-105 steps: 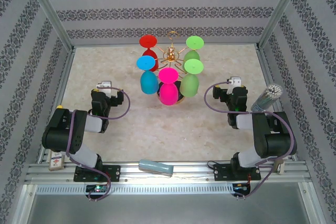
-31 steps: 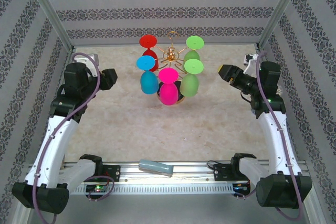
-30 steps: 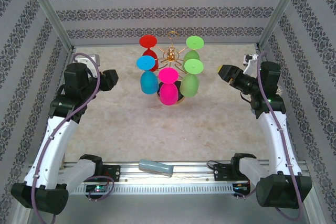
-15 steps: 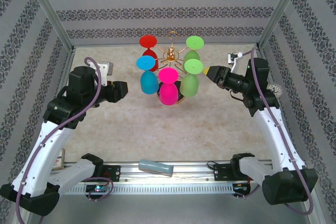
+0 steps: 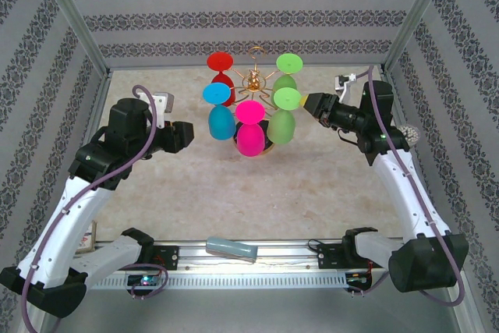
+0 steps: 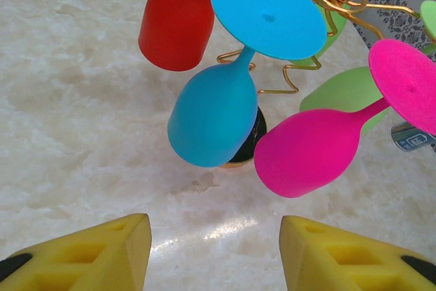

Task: Take the wine glass off the wine glass rack

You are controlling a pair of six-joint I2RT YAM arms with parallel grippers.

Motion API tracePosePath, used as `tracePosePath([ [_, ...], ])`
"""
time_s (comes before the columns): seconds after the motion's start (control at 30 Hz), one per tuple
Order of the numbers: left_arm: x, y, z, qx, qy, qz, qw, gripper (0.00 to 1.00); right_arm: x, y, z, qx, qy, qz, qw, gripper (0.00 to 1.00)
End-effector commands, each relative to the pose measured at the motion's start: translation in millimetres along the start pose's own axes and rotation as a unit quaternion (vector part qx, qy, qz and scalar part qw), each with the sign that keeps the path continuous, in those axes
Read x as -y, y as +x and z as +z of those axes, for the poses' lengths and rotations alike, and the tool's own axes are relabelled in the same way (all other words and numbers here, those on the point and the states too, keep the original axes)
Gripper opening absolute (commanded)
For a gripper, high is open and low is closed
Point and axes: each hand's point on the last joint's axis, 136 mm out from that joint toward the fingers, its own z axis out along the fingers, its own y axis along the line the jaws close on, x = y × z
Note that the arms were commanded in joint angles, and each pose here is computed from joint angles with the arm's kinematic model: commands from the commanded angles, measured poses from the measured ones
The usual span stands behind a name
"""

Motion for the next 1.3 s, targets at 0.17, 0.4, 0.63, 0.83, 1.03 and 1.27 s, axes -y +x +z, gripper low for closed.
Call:
tracePosePath([
  [0.17,1.2,-8.0,-4.6,0.024,-0.004,0.010,1.000,0.53,-17.3,-14.5,2.1,0.013,-0.021,-0.013,1.000,0.36],
  [0.4,0.8,-9.6,-3.4,0.027,-0.005,0.009,1.000,0.53,-16.2,-13.8,8.8,0.005,-0.023,-0.009,1.000,0.34],
  [0.63,-0.4,-10.0,-3.8,0.030,-0.009,0.013,0.999,0.53,-19.3,-9.3,12.6,-0.004,-0.028,-0.009,1.000,0.31],
  [0.83,-1.7,-10.3,-5.2,0.032,-0.012,0.014,0.999,0.53,-22.0,-6.5,13.7,-0.008,-0.030,-0.009,0.999,0.22],
  [1.03,2.5,-13.3,-9.7,0.036,-0.004,0.014,0.999,0.53,-23.4,-3.0,10.4,-0.009,-0.031,-0.007,0.999,0.15],
  [1.27,5.1,-21.0,-9.7,0.041,-0.003,0.024,0.999,0.52,-22.3,-0.5,4.1,-0.006,-0.029,-0.002,1.000,0.09],
])
